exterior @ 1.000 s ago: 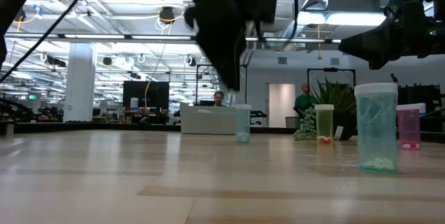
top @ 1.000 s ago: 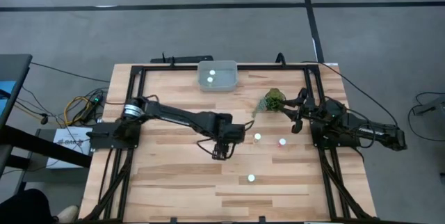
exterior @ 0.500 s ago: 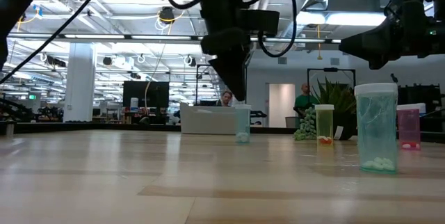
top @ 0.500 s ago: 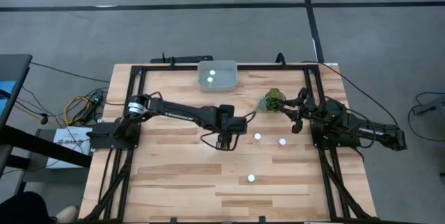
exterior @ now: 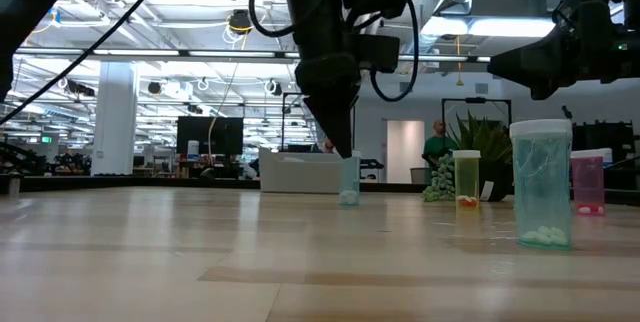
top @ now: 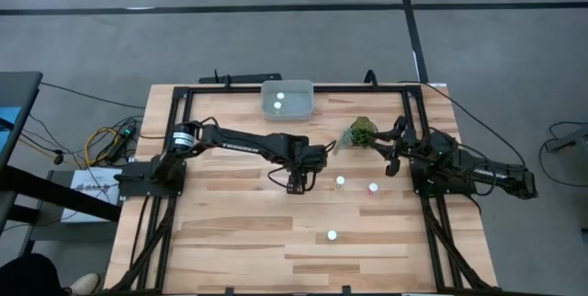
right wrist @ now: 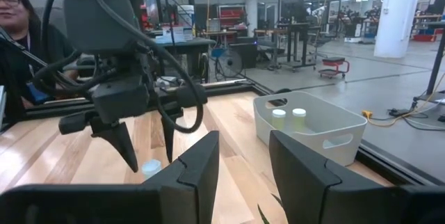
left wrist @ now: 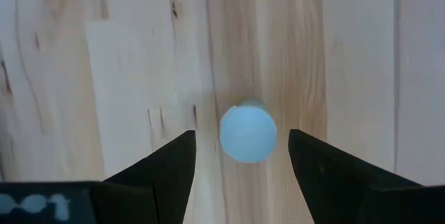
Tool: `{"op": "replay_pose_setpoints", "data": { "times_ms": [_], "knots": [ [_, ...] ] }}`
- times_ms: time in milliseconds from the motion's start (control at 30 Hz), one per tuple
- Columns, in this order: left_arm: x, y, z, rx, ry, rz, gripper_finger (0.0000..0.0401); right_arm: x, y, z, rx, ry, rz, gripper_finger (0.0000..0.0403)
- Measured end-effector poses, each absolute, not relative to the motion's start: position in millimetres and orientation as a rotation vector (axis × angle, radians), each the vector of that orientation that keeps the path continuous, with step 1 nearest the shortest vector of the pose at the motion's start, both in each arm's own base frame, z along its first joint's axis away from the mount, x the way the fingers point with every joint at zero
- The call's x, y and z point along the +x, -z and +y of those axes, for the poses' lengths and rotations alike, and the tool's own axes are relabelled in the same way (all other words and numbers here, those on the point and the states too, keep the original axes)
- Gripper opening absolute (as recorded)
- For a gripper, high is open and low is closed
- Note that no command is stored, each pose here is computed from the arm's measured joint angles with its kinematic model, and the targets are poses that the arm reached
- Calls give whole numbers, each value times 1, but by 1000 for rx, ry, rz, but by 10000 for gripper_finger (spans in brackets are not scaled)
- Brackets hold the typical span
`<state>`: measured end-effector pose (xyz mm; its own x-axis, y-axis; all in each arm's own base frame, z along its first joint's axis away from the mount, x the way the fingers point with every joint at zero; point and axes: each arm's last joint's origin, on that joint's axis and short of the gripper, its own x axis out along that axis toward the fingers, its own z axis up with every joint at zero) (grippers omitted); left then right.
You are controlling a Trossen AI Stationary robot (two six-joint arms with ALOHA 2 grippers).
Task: Pick and place pill bottles into a basket
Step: Put the top blue medicine bottle in the gray bin
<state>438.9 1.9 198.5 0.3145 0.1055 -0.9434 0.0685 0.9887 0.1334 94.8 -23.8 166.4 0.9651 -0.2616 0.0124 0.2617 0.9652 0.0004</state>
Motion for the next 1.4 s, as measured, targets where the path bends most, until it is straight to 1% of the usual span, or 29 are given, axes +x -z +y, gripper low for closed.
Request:
{"op": "replay_pose_setpoints", "data": {
  "times_ms": [167,500,600,867,1033,1167,1300,1400],
  "knots": [
    [440,-190,3,126,5,1236,220,95,-166,-24,-1,265,-12,121],
    [438,-174,8,102,-1,1214,218,95,-166,-24,-1,264,-12,121],
    [438,-173,7,102,2,1215,204,95,-166,-24,-1,264,-12,121],
    [442,-175,7,91,23,1171,132,95,-166,-24,-1,264,-12,121],
    [446,-176,9,90,19,1126,99,95,-166,-24,-1,264,-12,121],
    [446,-177,13,61,-3,1122,93,95,-166,-24,-1,264,-12,121],
    [446,-177,17,46,-28,1124,104,95,-166,-24,-1,264,-12,121],
    [447,-179,24,56,-91,1118,106,95,-166,-24,-1,264,-12,121]
  ]
}}
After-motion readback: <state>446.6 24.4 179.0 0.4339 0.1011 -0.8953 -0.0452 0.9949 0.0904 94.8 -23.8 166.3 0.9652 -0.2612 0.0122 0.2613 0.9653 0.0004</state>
